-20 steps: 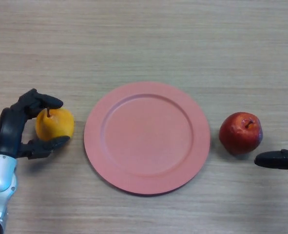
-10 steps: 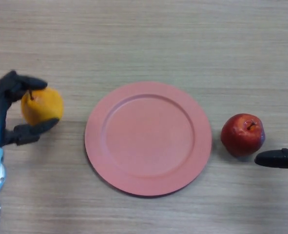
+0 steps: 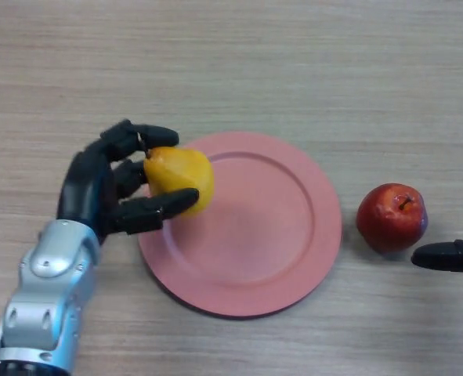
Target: Pick up the yellow pear and place it on the plate
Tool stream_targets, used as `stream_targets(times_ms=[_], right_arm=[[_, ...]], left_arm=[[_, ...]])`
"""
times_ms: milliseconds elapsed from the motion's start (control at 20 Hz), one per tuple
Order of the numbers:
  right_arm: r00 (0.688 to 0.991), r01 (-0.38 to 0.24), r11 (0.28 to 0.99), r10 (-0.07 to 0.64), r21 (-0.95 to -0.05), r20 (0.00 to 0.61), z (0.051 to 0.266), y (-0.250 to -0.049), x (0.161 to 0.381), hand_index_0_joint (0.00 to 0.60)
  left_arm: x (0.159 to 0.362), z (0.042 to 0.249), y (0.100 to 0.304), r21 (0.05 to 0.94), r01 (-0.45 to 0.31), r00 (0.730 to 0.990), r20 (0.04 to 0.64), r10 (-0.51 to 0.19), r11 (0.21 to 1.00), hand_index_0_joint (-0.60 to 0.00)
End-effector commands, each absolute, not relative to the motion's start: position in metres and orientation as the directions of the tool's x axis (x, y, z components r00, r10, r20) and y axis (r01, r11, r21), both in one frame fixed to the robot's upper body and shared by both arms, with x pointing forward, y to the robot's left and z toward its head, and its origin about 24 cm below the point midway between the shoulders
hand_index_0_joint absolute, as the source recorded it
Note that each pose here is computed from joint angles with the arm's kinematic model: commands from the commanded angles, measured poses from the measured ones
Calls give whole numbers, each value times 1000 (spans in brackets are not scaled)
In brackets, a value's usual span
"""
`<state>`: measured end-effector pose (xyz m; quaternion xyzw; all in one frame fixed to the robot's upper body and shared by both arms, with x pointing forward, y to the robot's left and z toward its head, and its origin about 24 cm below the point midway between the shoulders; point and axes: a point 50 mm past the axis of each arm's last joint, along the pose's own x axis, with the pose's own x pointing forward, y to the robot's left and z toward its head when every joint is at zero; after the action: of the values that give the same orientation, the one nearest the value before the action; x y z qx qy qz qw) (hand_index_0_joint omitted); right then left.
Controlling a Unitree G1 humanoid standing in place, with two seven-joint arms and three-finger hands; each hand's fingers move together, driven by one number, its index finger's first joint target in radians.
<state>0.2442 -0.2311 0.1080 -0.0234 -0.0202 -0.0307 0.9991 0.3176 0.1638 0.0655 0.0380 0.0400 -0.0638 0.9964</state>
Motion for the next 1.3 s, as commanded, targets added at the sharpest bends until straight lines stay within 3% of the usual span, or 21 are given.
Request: stream_targets(times_ms=[50,150,300,500,550,700,750,900,1000,1100,1200,1300], right_arm=[[956,129,986,-95,-108,277,147,-248,239,0],[954,139,982,-97,-131,285,147,-250,238,0],[953,147,981,-106,-124,283,146,-252,236,0],[950,158,979,-115,-128,290,148,-255,235,0],[950,158,979,-115,-129,290,148,-255,235,0],[951,159,977,-114,-139,287,148,-254,235,0],[952,156,978,-112,-139,284,148,-253,234,0],[952,156,977,-110,-144,285,149,-251,234,0],[951,158,976,-109,-149,291,150,-249,236,0],[952,152,977,-104,-152,288,149,-247,238,0],[953,143,980,-98,-141,286,148,-245,240,0],[950,145,979,-97,-146,298,148,-245,242,0]], left_arm=[[326,102,150,182,170,962,185,-203,969,-600],[327,97,143,288,181,949,199,-244,940,-600],[327,96,140,236,219,948,176,-264,947,-600],[323,88,136,272,232,955,121,-273,934,-600],[323,88,136,274,232,955,120,-273,933,-500],[322,90,139,294,213,958,124,-258,932,-100],[321,92,143,318,186,961,140,-240,930,0],[315,98,153,317,168,961,157,-226,934,0],[313,103,163,326,93,967,195,-163,941,0],[308,108,175,316,82,977,160,-139,945,0],[302,120,188,318,24,971,217,-97,948,0],[294,131,203,319,33,968,225,-110,947,0]])
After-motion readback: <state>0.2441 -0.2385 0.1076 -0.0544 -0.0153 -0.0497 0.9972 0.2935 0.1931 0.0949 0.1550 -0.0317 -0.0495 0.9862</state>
